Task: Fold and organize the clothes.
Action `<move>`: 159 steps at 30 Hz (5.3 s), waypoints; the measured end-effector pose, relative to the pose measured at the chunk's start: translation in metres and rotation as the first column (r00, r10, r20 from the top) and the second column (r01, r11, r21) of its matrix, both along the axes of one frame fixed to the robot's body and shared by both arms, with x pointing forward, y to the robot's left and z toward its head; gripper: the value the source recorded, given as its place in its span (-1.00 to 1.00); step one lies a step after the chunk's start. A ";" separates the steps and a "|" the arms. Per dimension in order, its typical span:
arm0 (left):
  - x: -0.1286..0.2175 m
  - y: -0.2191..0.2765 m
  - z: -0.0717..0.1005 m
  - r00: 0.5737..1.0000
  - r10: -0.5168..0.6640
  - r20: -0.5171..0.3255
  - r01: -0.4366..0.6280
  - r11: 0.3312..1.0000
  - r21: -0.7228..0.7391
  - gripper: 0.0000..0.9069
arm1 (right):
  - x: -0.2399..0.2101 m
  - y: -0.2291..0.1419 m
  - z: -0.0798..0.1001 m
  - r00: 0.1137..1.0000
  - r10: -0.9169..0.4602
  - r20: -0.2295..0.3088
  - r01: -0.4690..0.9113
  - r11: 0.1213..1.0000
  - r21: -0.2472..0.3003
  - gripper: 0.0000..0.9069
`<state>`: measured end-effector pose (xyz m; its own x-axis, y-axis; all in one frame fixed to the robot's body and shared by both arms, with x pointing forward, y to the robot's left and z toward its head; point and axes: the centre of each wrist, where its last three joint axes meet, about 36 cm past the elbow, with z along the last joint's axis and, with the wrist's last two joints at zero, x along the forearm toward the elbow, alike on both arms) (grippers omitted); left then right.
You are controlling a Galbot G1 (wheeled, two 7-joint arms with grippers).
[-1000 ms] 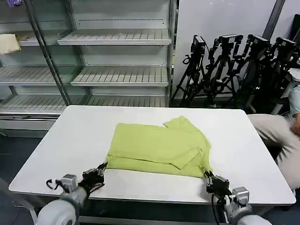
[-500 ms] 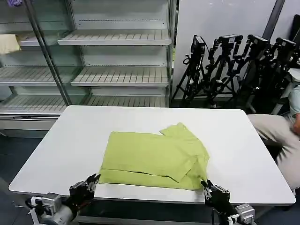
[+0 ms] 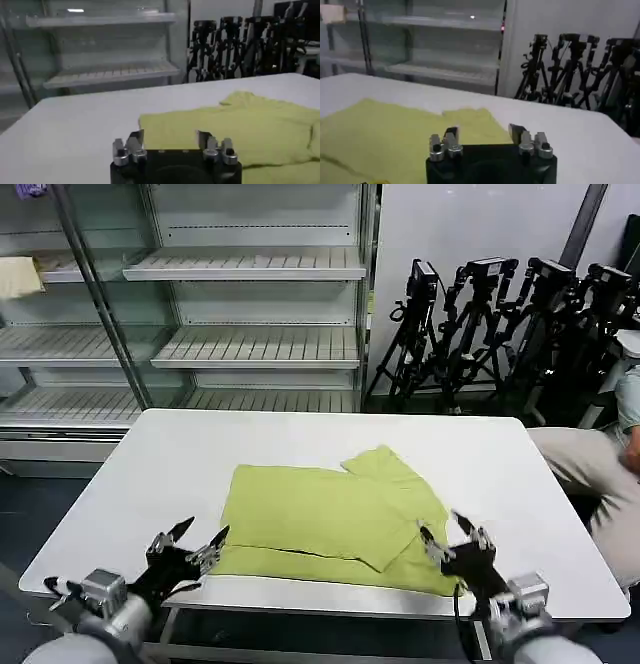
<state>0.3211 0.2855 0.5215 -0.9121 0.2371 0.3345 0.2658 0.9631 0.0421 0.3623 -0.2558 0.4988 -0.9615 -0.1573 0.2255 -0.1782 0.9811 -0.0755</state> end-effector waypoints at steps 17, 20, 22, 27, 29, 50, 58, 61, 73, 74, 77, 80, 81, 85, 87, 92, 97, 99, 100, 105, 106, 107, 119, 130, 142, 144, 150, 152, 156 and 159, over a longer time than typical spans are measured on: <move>0.149 -0.005 -0.030 0.999 -0.035 -0.002 0.035 0.999 -0.014 1.00 | 0.162 0.026 -0.027 0.996 -0.076 -0.053 0.077 0.997 0.011 1.00; 0.174 -0.003 -0.036 0.999 -0.027 -0.023 0.027 1.000 -0.004 1.00 | 0.179 0.032 -0.032 0.994 -0.079 -0.070 0.081 0.997 0.015 1.00; 0.188 -0.001 -0.039 0.999 -0.022 -0.038 0.023 1.000 0.003 1.00 | 0.189 0.036 -0.035 0.993 -0.081 -0.080 0.083 0.996 0.016 1.00; 0.217 0.005 -0.047 0.997 -0.006 -0.076 0.008 1.000 0.023 1.00 | 0.211 0.041 -0.038 0.991 -0.090 -0.102 0.093 0.995 0.025 1.00; 0.226 0.008 -0.052 0.996 0.001 -0.093 0.002 1.000 0.029 1.00 | 0.218 0.042 -0.040 0.990 -0.090 -0.111 0.094 0.995 0.025 1.00; 0.250 0.024 -0.068 0.987 0.027 -0.160 -0.017 0.998 0.064 1.00 | 0.247 0.054 -0.056 0.977 -0.082 -0.198 0.091 0.995 0.033 0.33; 0.248 0.023 -0.074 0.985 0.016 -0.172 -0.005 0.998 0.062 -0.98 | 0.250 0.053 -0.062 0.972 -0.068 -0.225 0.084 0.995 0.059 -1.00; 0.246 0.023 -0.076 0.985 0.014 -0.174 -0.003 0.998 0.064 -0.98 | 0.250 0.053 -0.062 0.971 -0.056 -0.231 0.075 0.994 0.076 -1.00; 0.242 0.022 -0.078 0.985 0.002 -0.174 0.010 0.998 0.067 -0.96 | 0.248 0.054 -0.064 0.976 -0.007 -0.216 0.029 0.994 0.102 -1.00; 0.242 0.022 -0.077 0.985 0.003 -0.173 0.009 0.998 0.066 -0.98 | 0.247 0.054 -0.065 0.978 -0.004 -0.211 0.025 0.995 0.100 -1.00; 0.240 0.023 -0.077 0.986 0.005 -0.167 0.006 0.998 0.065 -0.96 | 0.242 0.054 -0.064 0.982 0.006 -0.189 0.012 0.995 0.096 -1.00; 0.237 0.025 -0.075 0.987 0.009 -0.158 0.001 0.998 0.062 -0.98 | 0.236 0.053 -0.061 0.986 0.013 -0.167 0.003 0.996 0.094 -1.00; 0.236 0.025 -0.074 0.987 0.010 -0.158 0.000 0.998 0.061 -0.96 | 0.233 0.052 -0.059 0.987 0.015 -0.160 0.001 0.995 0.095 -1.00; 0.231 0.026 -0.069 0.989 0.012 -0.146 -0.004 0.998 0.055 -0.98 | 0.221 0.045 -0.053 0.992 0.015 -0.123 -0.003 0.995 0.098 -1.00; 0.228 0.026 -0.065 0.990 0.009 -0.138 -0.002 0.999 0.051 -0.96 | 0.213 0.041 -0.050 0.994 0.016 -0.107 -0.006 0.995 0.100 -1.00; 0.217 0.024 -0.058 0.994 -0.003 -0.114 0.008 0.999 0.040 -0.98 | 0.195 0.035 -0.044 0.997 0.022 -0.079 -0.013 0.994 0.106 -1.00; 0.202 0.022 -0.052 0.995 -0.020 -0.096 0.022 0.999 0.025 -0.96 | 0.174 0.030 -0.037 0.998 0.032 -0.054 -0.026 0.994 0.109 -1.00; 0.194 0.022 -0.051 0.996 -0.025 -0.091 0.027 0.999 0.020 -0.98 | 0.166 0.029 -0.036 0.998 0.037 -0.047 -0.032 0.994 0.109 -1.00; 0.190 0.023 -0.051 0.996 -0.027 -0.086 0.028 0.999 0.017 -0.96 | 0.161 0.028 -0.036 0.998 0.039 -0.044 -0.034 0.994 0.108 -1.00; 0.171 0.023 -0.053 0.997 -0.031 -0.075 0.031 1.000 -0.004 -0.98 | 0.138 0.022 -0.035 0.998 0.043 -0.034 -0.039 0.993 0.114 -1.00; 0.168 0.023 -0.054 0.997 -0.032 -0.075 0.031 0.999 -0.007 -0.98 | 0.133 0.020 -0.035 0.999 0.044 -0.033 -0.040 0.992 0.117 -1.00; 0.164 0.023 -0.055 0.997 -0.030 -0.076 0.029 1.000 -0.009 -0.98 | 0.128 0.019 -0.035 0.999 0.043 -0.033 -0.039 0.992 0.118 -1.00; 0.137 0.036 -0.059 0.996 -0.021 -0.083 0.020 1.000 -0.011 -0.98 | 0.078 0.006 -0.033 0.998 0.044 -0.043 -0.038 0.989 0.141 -1.00; 0.119 0.043 -0.063 0.996 -0.023 -0.084 0.023 1.000 -0.007 -0.98 | 0.050 -0.002 -0.033 0.997 0.044 -0.065 -0.034 0.988 0.153 -1.00; 0.102 0.041 -0.066 0.995 -0.033 -0.090 0.033 0.999 -0.004 -0.96 | 0.033 -0.007 -0.032 0.996 0.039 -0.075 -0.028 0.988 0.149 -1.00; 0.100 0.042 -0.067 0.995 -0.032 -0.091 0.032 0.999 -0.002 -0.96 | 0.033 -0.008 -0.032 0.996 0.038 -0.076 -0.026 0.989 0.147 -1.00; 0.099 0.044 -0.067 0.995 -0.027 -0.092 0.028 1.000 0.005 -0.96 | 0.030 -0.007 -0.035 0.996 0.040 -0.081 -0.028 0.990 0.141 -1.00; 0.097 0.044 -0.069 0.995 -0.027 -0.093 0.027 1.000 0.005 -0.96 | 0.030 -0.007 -0.038 0.996 0.042 -0.084 -0.030 0.990 0.137 -1.00; 0.093 0.043 -0.070 0.995 -0.027 -0.096 0.028 1.000 0.008 -0.13 | 0.028 -0.007 -0.040 0.995 0.041 -0.089 -0.029 0.991 0.128 1.00; 0.090 0.044 -0.070 0.995 -0.025 -0.099 0.027 0.999 0.018 1.00 | 0.028 -0.008 -0.040 0.995 0.038 -0.089 -0.027 0.992 0.123 1.00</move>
<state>0.4108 0.3294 0.4516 -0.8681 0.2525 0.4273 0.2941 0.9552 0.0330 0.3902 -0.2638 0.4585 -0.9316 -0.2201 0.2892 -0.2111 0.9755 0.0623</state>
